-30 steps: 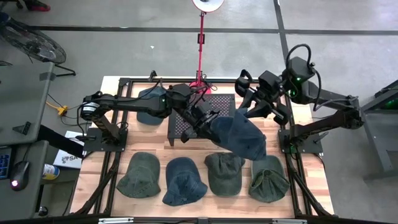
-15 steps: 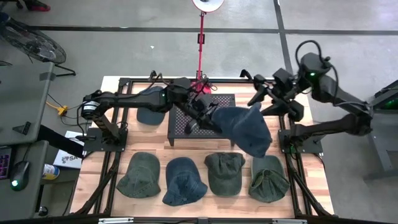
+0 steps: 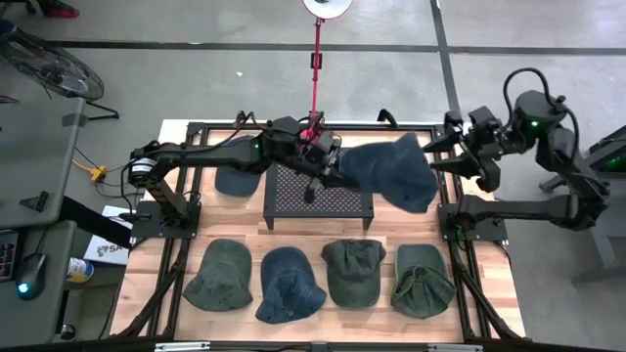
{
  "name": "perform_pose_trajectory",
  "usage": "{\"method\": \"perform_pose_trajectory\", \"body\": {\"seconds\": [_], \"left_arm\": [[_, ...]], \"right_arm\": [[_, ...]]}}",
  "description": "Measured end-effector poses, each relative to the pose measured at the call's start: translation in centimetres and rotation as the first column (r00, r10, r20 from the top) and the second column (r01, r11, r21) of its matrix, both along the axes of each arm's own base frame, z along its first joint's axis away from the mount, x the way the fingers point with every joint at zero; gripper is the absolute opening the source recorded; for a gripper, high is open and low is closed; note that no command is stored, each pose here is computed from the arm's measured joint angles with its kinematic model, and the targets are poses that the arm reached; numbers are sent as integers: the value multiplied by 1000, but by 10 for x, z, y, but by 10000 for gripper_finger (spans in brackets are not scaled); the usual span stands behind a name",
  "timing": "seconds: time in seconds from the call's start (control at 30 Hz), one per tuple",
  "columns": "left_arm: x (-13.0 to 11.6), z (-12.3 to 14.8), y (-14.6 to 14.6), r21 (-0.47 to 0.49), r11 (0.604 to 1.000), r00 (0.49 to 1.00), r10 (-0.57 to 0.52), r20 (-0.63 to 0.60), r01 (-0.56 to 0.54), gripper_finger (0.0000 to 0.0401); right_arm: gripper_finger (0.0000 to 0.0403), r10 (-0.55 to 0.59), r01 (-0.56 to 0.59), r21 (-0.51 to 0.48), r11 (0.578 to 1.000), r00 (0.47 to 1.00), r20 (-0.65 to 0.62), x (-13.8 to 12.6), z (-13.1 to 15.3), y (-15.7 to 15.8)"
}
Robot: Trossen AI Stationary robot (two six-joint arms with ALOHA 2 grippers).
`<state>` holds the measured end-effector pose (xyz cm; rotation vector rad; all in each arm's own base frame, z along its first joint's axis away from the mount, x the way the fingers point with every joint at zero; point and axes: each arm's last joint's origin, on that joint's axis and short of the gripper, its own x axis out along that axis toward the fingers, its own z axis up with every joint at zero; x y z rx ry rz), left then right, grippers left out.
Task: Pick & Place hat
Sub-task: Put the top right blue cap on the shelf
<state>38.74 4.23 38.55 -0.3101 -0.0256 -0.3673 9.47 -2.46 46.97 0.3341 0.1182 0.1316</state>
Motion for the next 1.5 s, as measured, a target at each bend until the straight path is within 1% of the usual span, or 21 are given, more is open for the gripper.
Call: {"method": "perform_pose_trajectory", "body": {"seconds": [0.1,0.17,0.33,0.37,0.47,0.53,0.6,0.67,0.73,0.8,0.87,1.0,1.07,1.2,1.3,1.43,1.5], "left_arm": [[0,7,2,11,996,993,84,85,-85,5],[-1,13,3,28,990,979,131,153,-137,5],[-3,22,5,64,970,941,211,266,-236,5],[-3,24,5,70,965,934,225,277,-253,5],[-4,34,7,95,946,909,266,320,-310,5],[-6,43,7,105,927,881,301,364,-360,5],[-9,50,8,103,908,856,339,391,-406,5],[-10,56,10,96,887,832,380,403,-451,5],[-10,63,10,103,873,816,396,422,-477,5],[-12,71,10,104,864,799,402,448,-493,5],[-14,76,10,95,860,786,408,465,-502,5],[-15,78,10,90,861,781,405,476,-501,5],[-16,80,9,82,868,775,390,497,-489,5],[-19,85,8,67,885,763,356,539,-461,5],[-21,88,7,34,909,762,327,560,-415,5],[-24,92,6,-16,934,753,299,587,-358,5],[-26,94,5,-45,940,740,295,605,-338,5]], "right_arm": [[209,-85,85,-4,996,996,-31,-8,-3,1],[209,-148,148,-13,989,987,-58,-12,-6,1],[209,-310,304,-71,950,946,-94,-23,-11,0],[209,-328,321,-77,944,940,-94,-24,-11,0],[209,-330,324,-77,943,939,-97,-25,-12,1],[209,-334,326,-77,942,935,-118,-25,-14,1],[209,-377,368,-88,926,916,-141,-25,-16,-1],[209,-430,417,-102,903,884,-186,-27,-21,-2],[209,-460,449,-100,888,861,-217,-27,-23,-3],[209,-455,447,-89,890,863,-219,-24,-23,-4],[209,-422,416,-72,906,887,-188,-17,-19,-6],[209,-358,353,-62,933,929,-95,1,-10,-11],[208,-343,340,-76,937,938,-40,12,-4,-16],[209,-294,296,-108,949,955,31,38,1,-26],[209,-247,254,-129,959,967,68,58,2,-33],[209,-194,213,-155,965,972,134,77,5,-39],[209,-172,197,-160,967,972,158,86,6,-43]]}}
